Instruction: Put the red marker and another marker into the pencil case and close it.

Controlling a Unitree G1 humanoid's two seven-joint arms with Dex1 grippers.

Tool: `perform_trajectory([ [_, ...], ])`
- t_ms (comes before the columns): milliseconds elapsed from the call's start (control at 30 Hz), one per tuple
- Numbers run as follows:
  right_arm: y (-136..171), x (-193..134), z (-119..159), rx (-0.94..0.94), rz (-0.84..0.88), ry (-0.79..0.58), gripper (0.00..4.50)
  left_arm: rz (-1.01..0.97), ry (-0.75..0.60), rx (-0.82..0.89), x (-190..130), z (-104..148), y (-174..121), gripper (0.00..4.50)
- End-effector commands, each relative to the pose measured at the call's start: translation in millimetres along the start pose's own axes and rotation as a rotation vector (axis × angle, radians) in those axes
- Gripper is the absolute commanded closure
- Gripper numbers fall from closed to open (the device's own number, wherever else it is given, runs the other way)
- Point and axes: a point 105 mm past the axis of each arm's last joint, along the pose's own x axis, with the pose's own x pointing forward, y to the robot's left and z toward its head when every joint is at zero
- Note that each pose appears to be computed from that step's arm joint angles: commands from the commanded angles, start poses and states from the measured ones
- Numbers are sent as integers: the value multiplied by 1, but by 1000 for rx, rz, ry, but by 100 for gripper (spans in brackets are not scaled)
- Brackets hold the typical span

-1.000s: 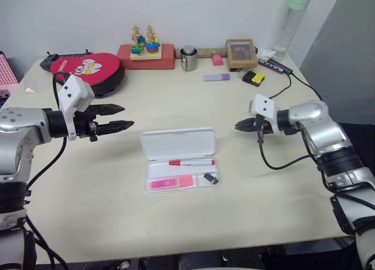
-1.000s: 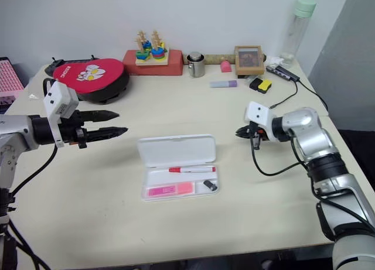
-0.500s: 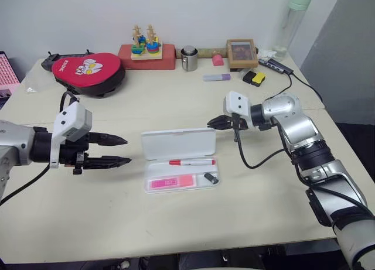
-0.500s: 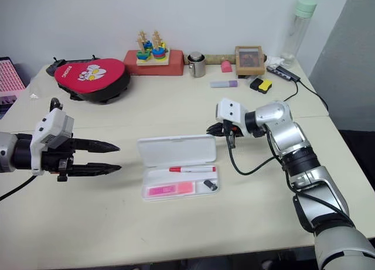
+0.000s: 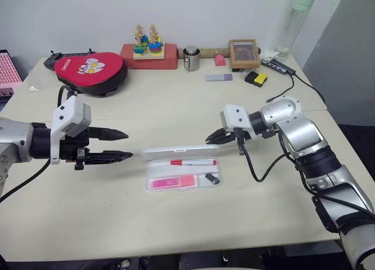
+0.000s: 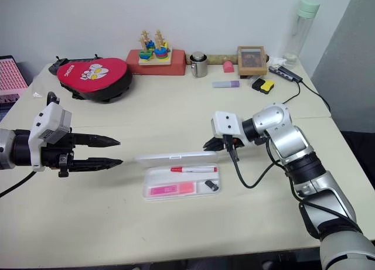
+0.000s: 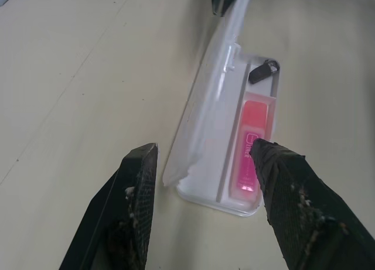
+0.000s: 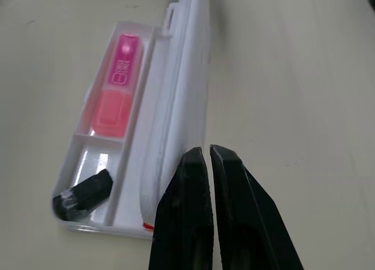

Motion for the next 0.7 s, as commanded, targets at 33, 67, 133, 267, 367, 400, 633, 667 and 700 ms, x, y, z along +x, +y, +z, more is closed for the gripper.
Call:
perform_trajectory([
  [33,8,3,10,-24,27,-23,431,26,-20,40,-4,9,4,179],
  [67,10,5,9,-22,29,-22,431,27,-22,39,-3,9,4,179],
  [133,15,10,8,-9,41,-26,431,27,-24,37,-3,9,4,179],
  [267,20,19,9,7,47,-36,431,24,-22,31,-2,7,4,179],
  [367,25,32,11,30,52,-59,431,22,-22,27,0,5,3,179],
  [400,27,38,12,41,55,-68,431,21,-23,26,1,5,3,179],
  [633,34,68,2,144,28,-70,431,31,-24,20,4,2,3,179],
  [667,34,69,0,162,24,-67,431,31,-23,19,4,2,2,179],
  [700,33,70,-3,166,18,-56,431,32,-22,19,4,2,2,179],
])
